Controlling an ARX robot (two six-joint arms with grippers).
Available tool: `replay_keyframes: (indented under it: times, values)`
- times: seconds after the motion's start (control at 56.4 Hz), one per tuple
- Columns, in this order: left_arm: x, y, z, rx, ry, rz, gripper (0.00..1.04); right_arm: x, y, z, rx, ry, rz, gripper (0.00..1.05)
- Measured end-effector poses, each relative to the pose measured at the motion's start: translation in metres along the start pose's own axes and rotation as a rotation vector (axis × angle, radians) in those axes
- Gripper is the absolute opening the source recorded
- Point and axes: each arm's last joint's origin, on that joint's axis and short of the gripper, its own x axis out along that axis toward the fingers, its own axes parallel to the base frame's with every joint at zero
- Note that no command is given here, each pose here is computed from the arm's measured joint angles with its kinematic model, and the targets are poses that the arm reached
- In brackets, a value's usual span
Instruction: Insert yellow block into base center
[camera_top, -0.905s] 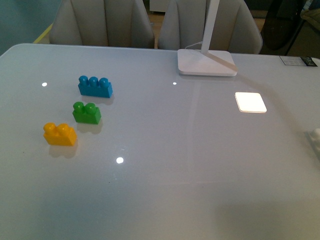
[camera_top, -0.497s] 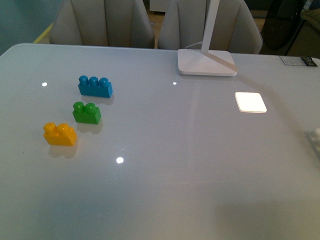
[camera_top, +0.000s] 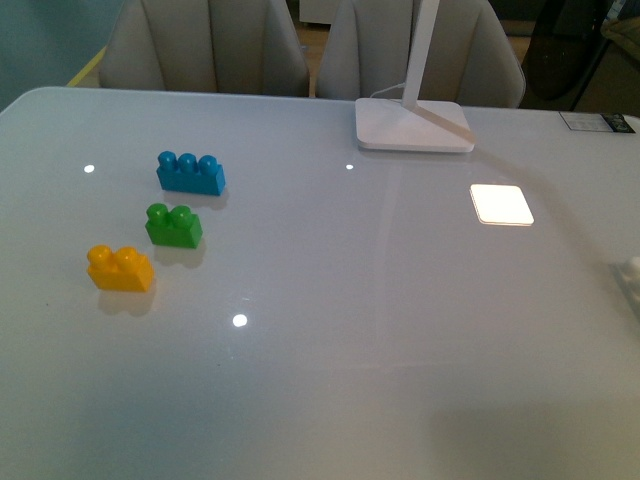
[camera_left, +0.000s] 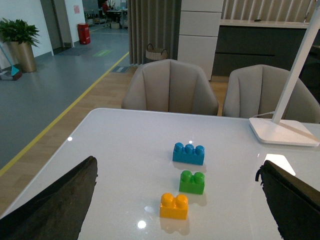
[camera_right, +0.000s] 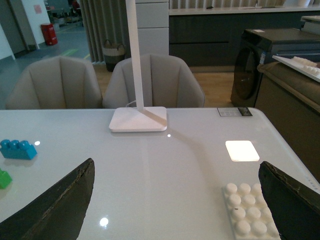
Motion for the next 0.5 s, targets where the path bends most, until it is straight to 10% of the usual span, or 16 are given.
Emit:
replay_keyframes:
  times: [0.16, 0.497]
  values:
    - [0.000, 0.000, 0.000, 0.000, 0.000, -0.001, 0.97, 0.011, -0.007, -0.003, 0.058, 0.216, -0.233, 0.96]
    - [0.000, 0.000, 0.000, 0.000, 0.000, 0.000, 0.97, 0.085, -0.068, 0.018, -0.069, 0.175, -0.184, 0.96]
